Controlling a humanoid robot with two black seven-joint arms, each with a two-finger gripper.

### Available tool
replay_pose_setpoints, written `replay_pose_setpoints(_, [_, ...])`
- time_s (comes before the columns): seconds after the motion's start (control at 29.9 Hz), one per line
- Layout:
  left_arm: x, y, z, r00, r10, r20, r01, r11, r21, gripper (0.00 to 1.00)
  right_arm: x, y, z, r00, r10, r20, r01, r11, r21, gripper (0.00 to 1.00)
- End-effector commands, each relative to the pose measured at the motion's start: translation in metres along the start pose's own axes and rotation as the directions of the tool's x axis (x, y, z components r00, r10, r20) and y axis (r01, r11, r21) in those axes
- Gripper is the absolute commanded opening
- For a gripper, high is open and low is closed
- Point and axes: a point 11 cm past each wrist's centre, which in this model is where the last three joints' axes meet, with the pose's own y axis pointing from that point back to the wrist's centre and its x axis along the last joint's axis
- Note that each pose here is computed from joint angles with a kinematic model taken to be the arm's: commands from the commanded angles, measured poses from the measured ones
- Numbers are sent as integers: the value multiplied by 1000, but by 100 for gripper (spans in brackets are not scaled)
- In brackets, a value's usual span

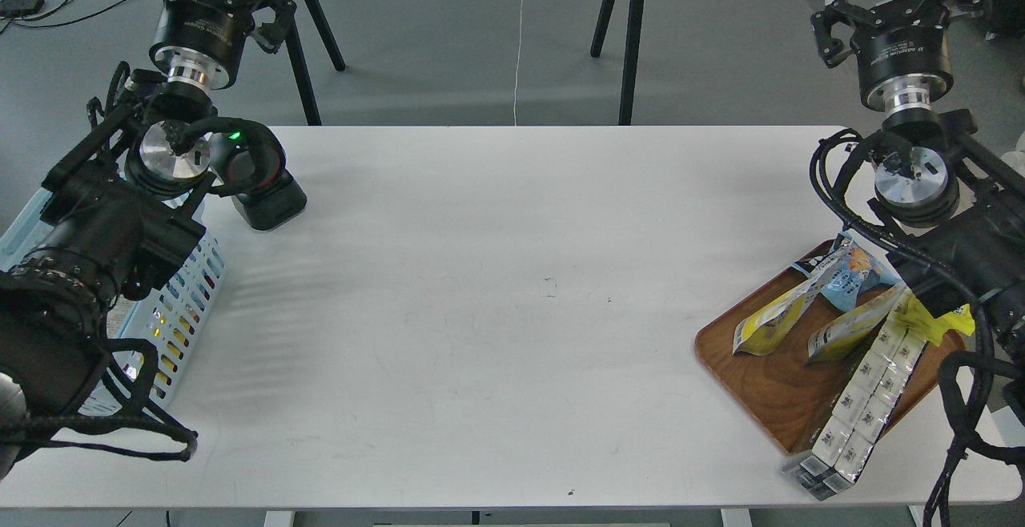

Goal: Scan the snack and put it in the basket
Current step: 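Move the right gripper toward the snack packets on the wooden tray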

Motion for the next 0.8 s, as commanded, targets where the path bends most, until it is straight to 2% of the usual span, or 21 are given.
replay_pose_setpoints(0.0, [0,0,0,1000,-2,11,2,1000,10,99,-2,0,-9,998,-54,16,54,998,10,99])
replay_pose_setpoints(0.2, [-1,-1,4,1000,-5,16,5,1000,0,100,-6,-2,-27,995,-95,-36,95,995,-3,99])
replay_pose_setpoints(0.3, [0,-1,6,1000,-6,24,6,1000,4,100,-17,-6,-46,969,-180,-168,169,983,-75,99])
replay_pose_setpoints(0.4, [1,-1,9,1000,-7,30,7,1000,5,100,-46,-18,-55,916,-293,-273,260,954,-150,99])
replay_pose_setpoints(0.6, [2,2,3,998,-12,62,10,999,36,100,-103,-24,-56,708,-543,-452,401,836,-375,99])
replay_pose_setpoints(0.77, [-9,0,10,995,-65,73,62,997,45,100,-147,-20,-42,549,-692,-469,454,718,-527,99])
